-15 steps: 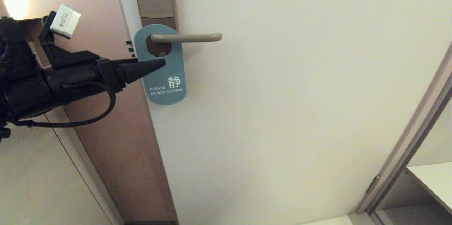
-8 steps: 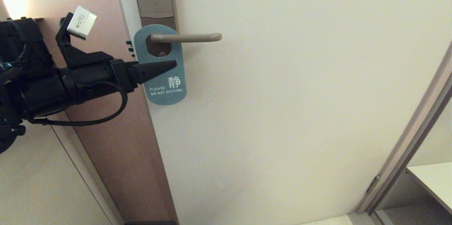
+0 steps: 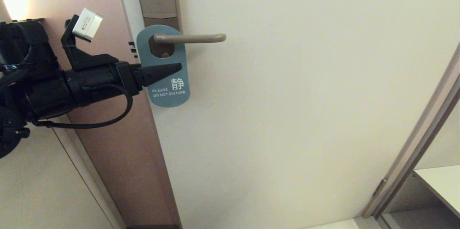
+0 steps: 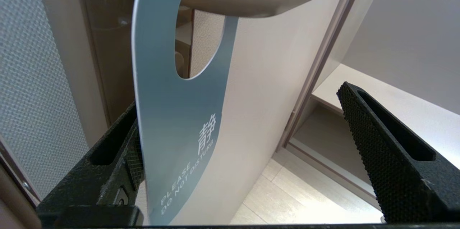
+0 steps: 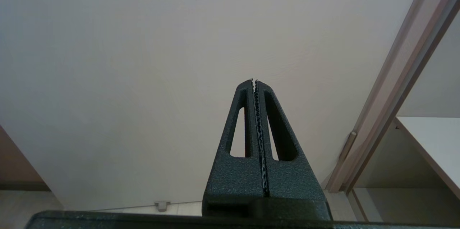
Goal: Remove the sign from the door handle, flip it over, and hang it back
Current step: Take down the sign
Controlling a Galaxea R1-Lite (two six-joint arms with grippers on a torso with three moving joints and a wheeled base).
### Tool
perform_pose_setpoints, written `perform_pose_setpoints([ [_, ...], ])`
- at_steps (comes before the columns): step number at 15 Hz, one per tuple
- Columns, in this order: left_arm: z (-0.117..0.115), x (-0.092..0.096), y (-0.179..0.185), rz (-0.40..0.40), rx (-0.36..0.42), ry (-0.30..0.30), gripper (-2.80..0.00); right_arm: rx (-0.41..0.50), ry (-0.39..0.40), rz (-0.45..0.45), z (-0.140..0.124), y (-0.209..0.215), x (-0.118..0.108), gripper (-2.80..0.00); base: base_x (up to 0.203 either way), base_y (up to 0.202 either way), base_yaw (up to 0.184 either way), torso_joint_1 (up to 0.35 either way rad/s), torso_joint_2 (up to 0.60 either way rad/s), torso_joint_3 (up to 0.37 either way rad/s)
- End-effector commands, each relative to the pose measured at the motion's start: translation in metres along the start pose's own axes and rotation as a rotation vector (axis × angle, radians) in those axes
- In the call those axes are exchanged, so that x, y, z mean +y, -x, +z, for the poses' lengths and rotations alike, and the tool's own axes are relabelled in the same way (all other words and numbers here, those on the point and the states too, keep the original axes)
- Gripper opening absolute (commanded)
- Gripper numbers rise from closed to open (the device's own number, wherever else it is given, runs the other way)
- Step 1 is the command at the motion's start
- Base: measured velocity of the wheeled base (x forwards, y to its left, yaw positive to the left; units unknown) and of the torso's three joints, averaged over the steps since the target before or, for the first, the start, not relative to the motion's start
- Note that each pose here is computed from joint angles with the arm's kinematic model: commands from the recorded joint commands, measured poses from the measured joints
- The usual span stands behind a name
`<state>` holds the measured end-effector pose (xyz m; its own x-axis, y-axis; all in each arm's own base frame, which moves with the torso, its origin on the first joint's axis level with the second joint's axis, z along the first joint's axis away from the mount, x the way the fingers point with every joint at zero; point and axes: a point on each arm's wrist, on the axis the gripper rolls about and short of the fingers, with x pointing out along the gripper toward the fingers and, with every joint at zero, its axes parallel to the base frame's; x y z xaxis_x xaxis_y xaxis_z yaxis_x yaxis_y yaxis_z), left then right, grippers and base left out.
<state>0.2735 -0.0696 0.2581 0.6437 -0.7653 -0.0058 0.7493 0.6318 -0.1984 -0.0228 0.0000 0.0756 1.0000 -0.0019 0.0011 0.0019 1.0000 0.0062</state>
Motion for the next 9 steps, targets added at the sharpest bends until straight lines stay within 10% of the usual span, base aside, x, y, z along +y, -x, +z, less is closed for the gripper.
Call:
perform_pose_setpoints([
  [1, -0.0006, 0.0023, -0.0027, -0.003, 0.001, 0.001, 0.00, 0.001, 0.000, 0.000, 0.0000, -0.0001, 0.0000, -2.80, 0.000, 0.000, 0.000, 0.000, 0.00, 0.000],
  [9, 0.0062, 0.0083, -0.0117, -0.006, -0.013, -0.002, 0.00, 0.000, 0.000, -0.001, 0.0000, 0.0000, 0.0000, -2.80, 0.000, 0.000, 0.000, 0.000, 0.00, 0.000],
])
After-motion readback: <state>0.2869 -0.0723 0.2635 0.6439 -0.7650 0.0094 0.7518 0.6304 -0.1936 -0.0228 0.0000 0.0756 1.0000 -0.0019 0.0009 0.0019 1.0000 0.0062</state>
